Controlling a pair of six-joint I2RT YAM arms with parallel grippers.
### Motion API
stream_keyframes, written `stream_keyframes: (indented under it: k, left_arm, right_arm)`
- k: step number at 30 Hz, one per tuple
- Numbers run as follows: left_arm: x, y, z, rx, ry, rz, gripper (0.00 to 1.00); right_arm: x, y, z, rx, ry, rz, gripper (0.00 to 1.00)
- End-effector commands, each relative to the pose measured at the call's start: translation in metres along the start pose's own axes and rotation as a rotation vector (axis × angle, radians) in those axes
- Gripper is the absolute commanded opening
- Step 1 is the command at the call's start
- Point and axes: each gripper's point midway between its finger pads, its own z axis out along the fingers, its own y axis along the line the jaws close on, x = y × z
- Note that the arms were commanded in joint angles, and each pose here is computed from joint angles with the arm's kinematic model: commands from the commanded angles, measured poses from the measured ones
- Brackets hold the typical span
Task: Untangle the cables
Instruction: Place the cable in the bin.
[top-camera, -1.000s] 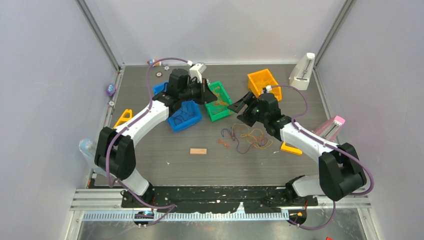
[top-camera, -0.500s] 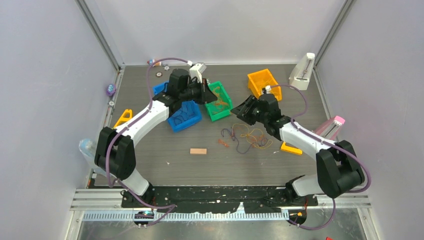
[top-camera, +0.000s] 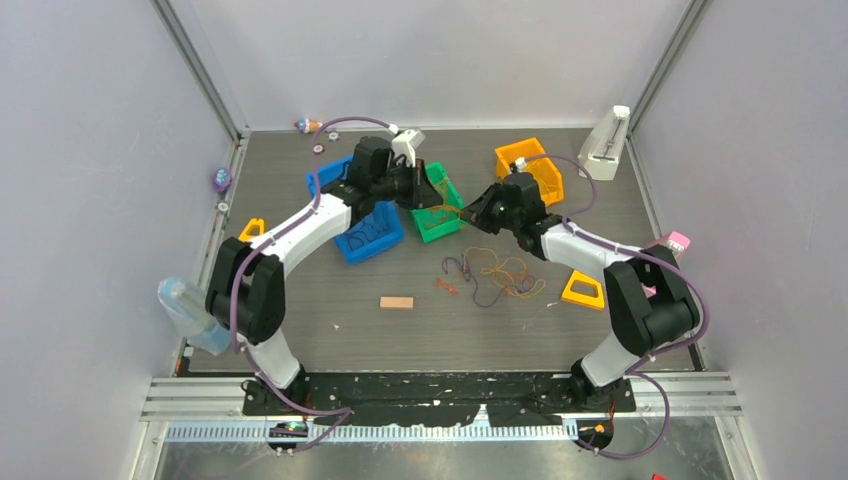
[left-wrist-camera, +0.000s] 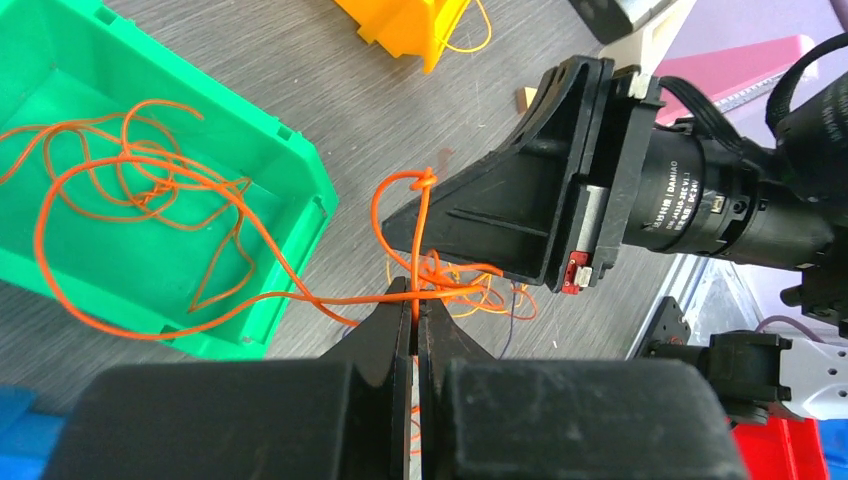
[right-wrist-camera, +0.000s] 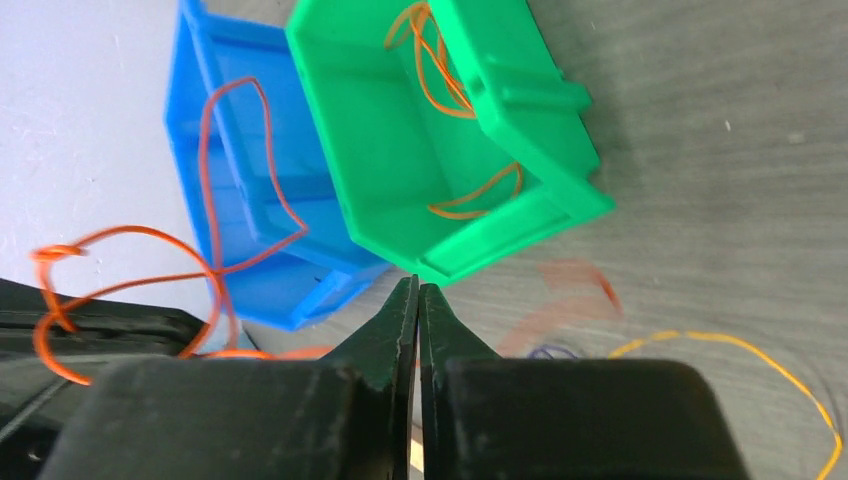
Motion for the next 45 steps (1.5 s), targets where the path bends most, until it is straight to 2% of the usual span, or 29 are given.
stream_keyframes:
  k: [1, 9, 10, 12, 13, 15, 22, 26, 29, 32, 37, 41, 45]
  left_arm:
    - [-0.019, -0.011, 0.008, 0.074, -0.010, -0.012, 0.00]
    - [-0.032, 0.020, 0.037, 0.161, -0.011, -0.164, 0.00]
    - [-0.033, 0.022, 0.040, 0.159, -0.006, -0.169, 0.00]
    - [-0.035, 0.029, 0.046, 0.138, 0.004, -0.181, 0.00]
    - [-0.033, 0.035, 0.049, 0.125, 0.018, -0.199, 0.00]
    - [-0.026, 0.048, 0.053, 0.095, 0.046, -0.240, 0.00]
    - [-0.008, 0.083, 0.047, -0.011, 0.077, -0.320, 0.00]
    - [-0.002, 0.094, 0.043, -0.070, 0.098, -0.315, 0.00]
    - [0.006, 0.101, 0.042, -0.106, 0.122, -0.312, 0.00]
    - [0.013, 0.105, 0.042, -0.116, 0.139, -0.319, 0.00]
    - [0.014, 0.106, 0.044, -0.118, 0.139, -0.320, 0.00]
    - [0.013, 0.106, 0.044, -0.118, 0.141, -0.315, 0.00]
    - [0.009, 0.105, 0.043, -0.121, 0.131, -0.314, 0.00]
  right_arm:
    - [-0.032, 0.030, 0.008, -0.065, -0.083, -0.094, 0.06]
    - [-0.056, 0.025, 0.016, 0.027, -0.140, -0.224, 0.07]
    - [-0.056, 0.025, 0.015, 0.028, -0.143, -0.231, 0.10]
    - [-0.059, 0.026, 0.012, 0.027, -0.154, -0.261, 0.23]
    - [-0.061, 0.026, 0.011, 0.029, -0.159, -0.284, 0.33]
    - [-0.066, 0.029, 0.007, 0.029, -0.176, -0.322, 0.45]
    - [-0.063, 0.028, -0.002, 0.033, -0.147, -0.401, 0.64]
    - [-0.058, 0.008, -0.011, 0.090, -0.153, -0.393, 0.80]
    - [-0.062, -0.012, -0.015, 0.144, -0.160, -0.375, 0.81]
    - [-0.071, -0.026, -0.014, 0.177, -0.168, -0.351, 0.74]
    - [-0.069, -0.035, -0.005, 0.185, -0.136, -0.341, 0.68]
    - [-0.067, -0.035, 0.007, 0.170, -0.102, -0.344, 0.58]
    - [-0.062, -0.039, 0.022, 0.167, -0.067, -0.325, 0.56]
